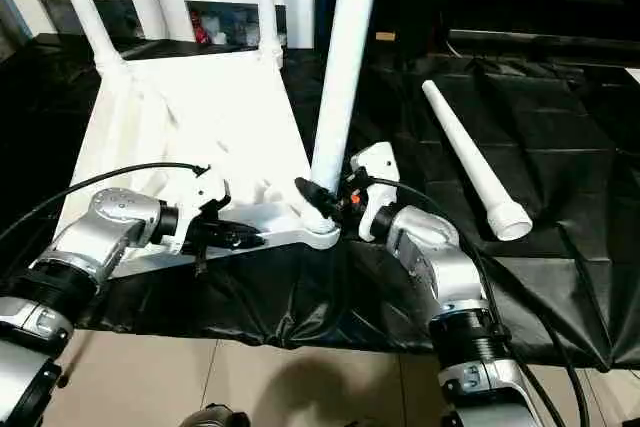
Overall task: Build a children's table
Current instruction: Insert table leg to table base
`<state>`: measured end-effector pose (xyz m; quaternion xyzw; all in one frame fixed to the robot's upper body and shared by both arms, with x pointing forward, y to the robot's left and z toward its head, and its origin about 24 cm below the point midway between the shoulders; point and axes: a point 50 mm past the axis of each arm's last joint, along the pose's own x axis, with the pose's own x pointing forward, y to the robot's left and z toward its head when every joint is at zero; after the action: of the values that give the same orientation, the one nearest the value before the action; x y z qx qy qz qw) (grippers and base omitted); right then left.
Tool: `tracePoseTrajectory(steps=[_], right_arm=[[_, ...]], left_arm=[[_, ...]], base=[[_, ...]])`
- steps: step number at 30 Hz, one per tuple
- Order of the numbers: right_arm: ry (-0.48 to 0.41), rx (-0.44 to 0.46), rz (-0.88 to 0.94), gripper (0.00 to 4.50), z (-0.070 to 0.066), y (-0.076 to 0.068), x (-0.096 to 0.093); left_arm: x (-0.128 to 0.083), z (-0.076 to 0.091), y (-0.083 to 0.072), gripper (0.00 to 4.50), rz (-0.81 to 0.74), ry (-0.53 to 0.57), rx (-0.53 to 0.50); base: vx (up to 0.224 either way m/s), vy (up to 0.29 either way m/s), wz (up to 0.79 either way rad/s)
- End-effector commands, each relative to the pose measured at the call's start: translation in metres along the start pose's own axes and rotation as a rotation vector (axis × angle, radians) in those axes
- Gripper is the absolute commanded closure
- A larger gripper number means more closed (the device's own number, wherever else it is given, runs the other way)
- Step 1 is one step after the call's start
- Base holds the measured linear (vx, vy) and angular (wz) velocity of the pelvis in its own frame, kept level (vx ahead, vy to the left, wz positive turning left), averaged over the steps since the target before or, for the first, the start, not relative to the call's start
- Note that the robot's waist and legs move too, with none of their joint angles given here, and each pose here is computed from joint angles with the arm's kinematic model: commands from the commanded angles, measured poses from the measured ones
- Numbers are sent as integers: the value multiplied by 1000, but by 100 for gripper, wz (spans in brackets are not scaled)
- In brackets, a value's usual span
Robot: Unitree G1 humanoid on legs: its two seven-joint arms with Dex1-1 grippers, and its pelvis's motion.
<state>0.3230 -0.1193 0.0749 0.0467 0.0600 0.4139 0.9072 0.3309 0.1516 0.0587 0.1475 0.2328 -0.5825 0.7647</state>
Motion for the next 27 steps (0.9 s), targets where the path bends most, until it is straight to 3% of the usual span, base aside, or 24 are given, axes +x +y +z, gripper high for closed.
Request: tracePoseTrajectory(steps=[1, 17, 22, 27], right_arm=[[2, -23, 16, 262, 5, 0, 4], [95, -20, 20, 262, -5, -6, 0], [68, 9, -8, 262, -8, -8, -1], [-25, 127, -60, 262, -16, -14, -7]], left_arm=[[-3, 0, 3, 448, 6, 18, -4], [-2, 1, 1, 450, -10, -75, -23], [-1, 0, 1, 450, -7, -86, -27], [0, 1, 1, 450, 5, -90, -34]], base=[[0, 0, 0], [0, 0, 0], [0, 0, 0], [0, 0, 0]])
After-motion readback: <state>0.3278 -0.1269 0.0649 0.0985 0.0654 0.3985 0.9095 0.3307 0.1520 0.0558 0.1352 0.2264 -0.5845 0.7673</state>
